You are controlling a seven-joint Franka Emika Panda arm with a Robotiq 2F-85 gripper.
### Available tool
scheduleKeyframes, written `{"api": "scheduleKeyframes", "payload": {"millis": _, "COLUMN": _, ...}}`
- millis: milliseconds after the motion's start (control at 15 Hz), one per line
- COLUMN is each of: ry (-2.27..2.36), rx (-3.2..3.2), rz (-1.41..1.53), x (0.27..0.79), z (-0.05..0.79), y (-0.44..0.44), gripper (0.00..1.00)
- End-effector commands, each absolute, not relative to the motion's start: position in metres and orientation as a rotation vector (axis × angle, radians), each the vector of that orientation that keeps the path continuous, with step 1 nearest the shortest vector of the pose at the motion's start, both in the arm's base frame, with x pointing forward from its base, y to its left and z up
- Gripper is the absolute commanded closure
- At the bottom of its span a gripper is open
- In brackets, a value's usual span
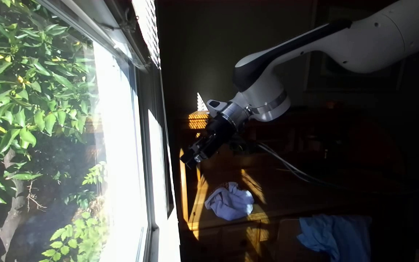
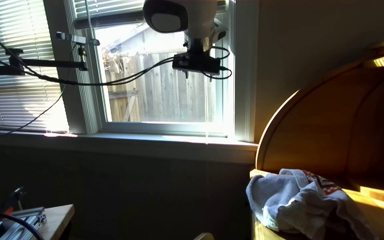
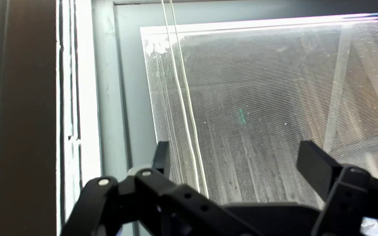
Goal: Close the curtain
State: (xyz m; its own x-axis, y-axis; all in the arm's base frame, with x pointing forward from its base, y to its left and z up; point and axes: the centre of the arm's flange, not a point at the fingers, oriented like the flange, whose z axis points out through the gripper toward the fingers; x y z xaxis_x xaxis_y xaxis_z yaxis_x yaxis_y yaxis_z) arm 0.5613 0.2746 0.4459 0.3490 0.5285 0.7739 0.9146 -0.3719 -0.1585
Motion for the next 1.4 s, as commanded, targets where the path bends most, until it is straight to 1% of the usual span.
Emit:
{"api": "scheduleKeyframes", "payload": {"millis": 0, "ry": -1.245, "rx": -1.998, "rz": -0.874, "x": 0.563, "z": 0.423, "y": 0.293, "gripper": 0.00}}
{"api": "scheduleKeyframes", "payload": {"millis": 333, "ry": -1.238, "rx": -2.070, "rz": -0.855, "x": 0.559, "z": 0.403, "y": 0.304, "gripper": 0.00}}
{"api": "scheduleKeyframes", "payload": {"millis": 800, "ry": -1.292, "rx": -2.109, "rz": -0.908, "x": 0.566, "z": 0.383, "y": 0.308, "gripper": 0.00}}
{"api": "scheduleKeyframes", "payload": {"millis": 1333, "ry": -1.422, "rx": -2.034, "rz": -1.053, "x": 0.580, "z": 0.375, "y": 0.306, "gripper": 0.00}}
